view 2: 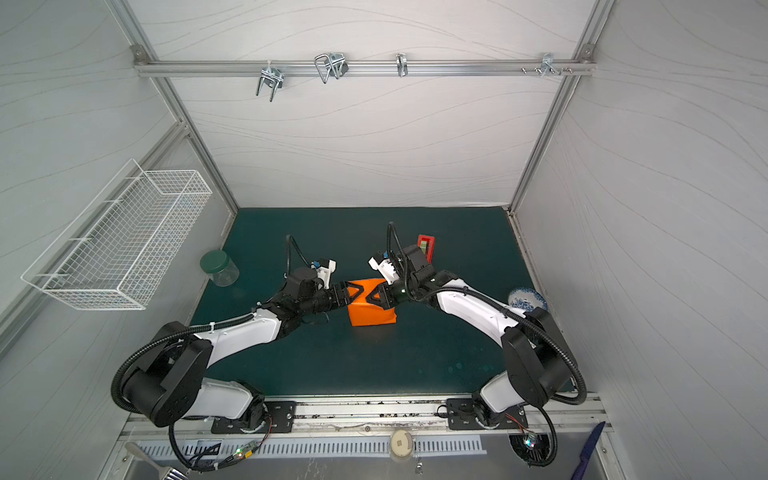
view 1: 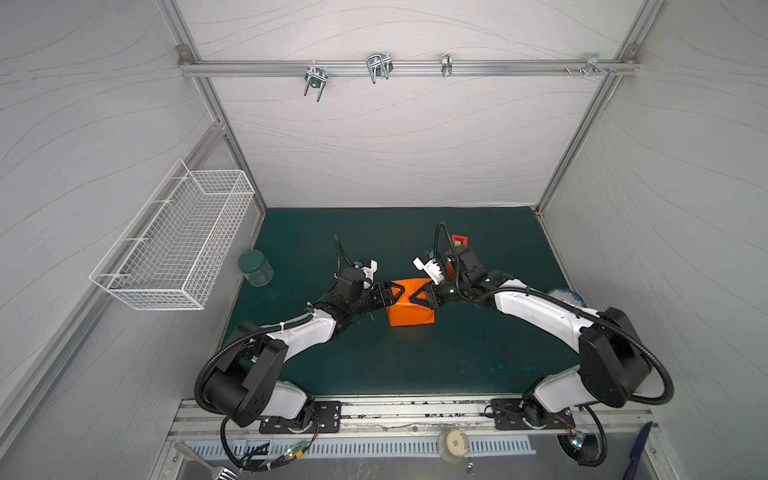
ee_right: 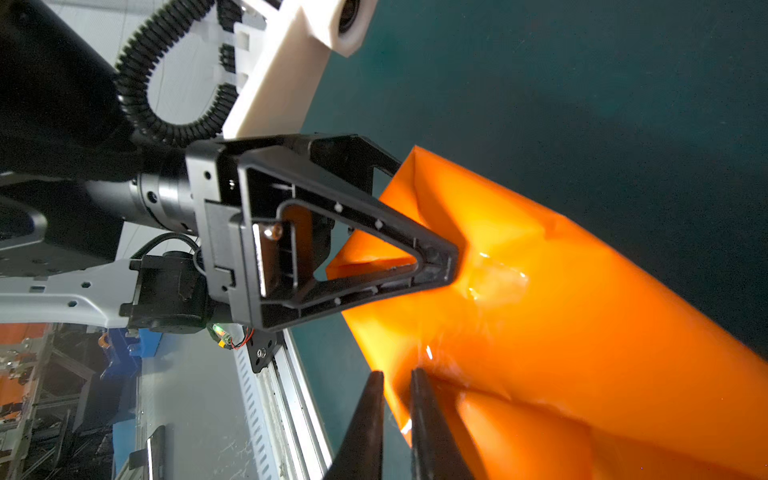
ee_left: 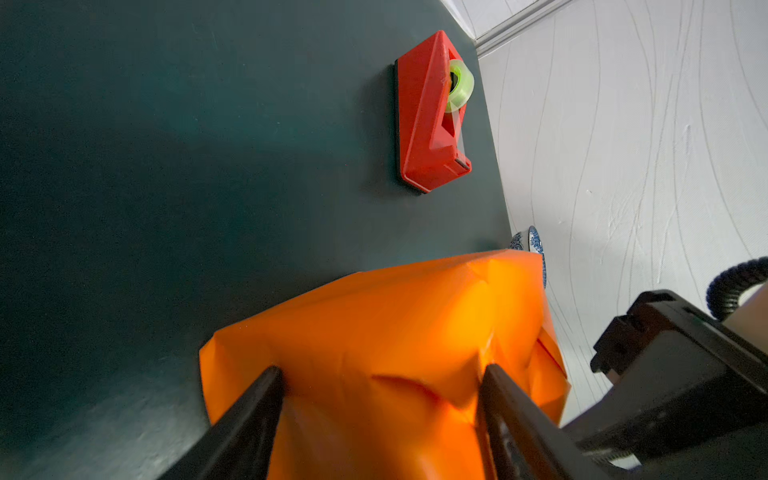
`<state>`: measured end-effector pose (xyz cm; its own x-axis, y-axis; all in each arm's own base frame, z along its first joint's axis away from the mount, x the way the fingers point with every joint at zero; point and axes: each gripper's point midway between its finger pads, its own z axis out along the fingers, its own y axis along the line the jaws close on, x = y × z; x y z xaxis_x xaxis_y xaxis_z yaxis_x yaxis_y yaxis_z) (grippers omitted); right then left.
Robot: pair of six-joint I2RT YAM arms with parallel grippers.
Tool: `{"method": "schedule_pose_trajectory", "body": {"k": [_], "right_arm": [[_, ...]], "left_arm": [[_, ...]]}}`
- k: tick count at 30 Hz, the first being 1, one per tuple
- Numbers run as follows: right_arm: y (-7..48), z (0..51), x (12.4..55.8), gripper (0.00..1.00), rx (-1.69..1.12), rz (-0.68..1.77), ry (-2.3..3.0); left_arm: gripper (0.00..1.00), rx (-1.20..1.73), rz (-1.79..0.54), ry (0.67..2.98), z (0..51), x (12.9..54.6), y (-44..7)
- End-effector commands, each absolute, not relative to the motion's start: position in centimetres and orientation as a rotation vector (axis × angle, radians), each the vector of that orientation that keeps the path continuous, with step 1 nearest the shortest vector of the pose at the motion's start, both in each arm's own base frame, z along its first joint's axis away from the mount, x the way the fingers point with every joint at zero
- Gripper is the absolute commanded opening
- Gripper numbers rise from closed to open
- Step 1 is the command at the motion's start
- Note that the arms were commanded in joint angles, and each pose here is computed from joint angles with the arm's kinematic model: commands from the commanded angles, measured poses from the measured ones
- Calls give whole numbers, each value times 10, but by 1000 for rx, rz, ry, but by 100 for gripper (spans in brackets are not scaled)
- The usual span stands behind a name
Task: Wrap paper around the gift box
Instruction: 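Release the box and lift both grippers away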
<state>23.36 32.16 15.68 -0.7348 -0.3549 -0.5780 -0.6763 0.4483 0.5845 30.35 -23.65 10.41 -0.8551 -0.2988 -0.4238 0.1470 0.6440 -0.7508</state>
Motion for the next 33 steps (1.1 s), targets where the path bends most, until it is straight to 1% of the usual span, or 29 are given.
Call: {"method": "schedule_pose_trajectory", "body": {"k": [1,3,5,7,9,11,14,18,20,25,33], "right_arm": [[299,150,217,17,-877,1165,2386],[287,165,214,19,-863,1147,2354],[271,174,212,24,-839,1079,2333],[256,168,210,29,-799,976,2337],[252,155,205,33,-750,940,2338],[262,145,198,38,-736,971,2316],[285,146,190,40,-769,1032,2269],[317,154,190,41,-824,1043,2204],[327,154,200,39,-814,1029,2205],[340,154,229,35,-774,983,2214],[341,160,292,33,-657,999,2231]], "left_arm": [[76,-176,-990,2611,49,267,-219],[76,-174,-1005,2587,61,272,-223],[78,-171,-1026,2543,80,280,-227],[79,-165,-1037,2490,103,290,-229],[81,-156,-1047,2431,127,300,-232],[83,-145,-1055,2375,152,310,-234],[85,-135,-1079,2305,186,320,-230],[86,-170,-1068,2224,214,326,-210],[86,-200,-1046,2200,219,326,-197],[85,-269,-969,2192,208,320,-171],[85,-308,-833,2226,182,315,-150]]}}
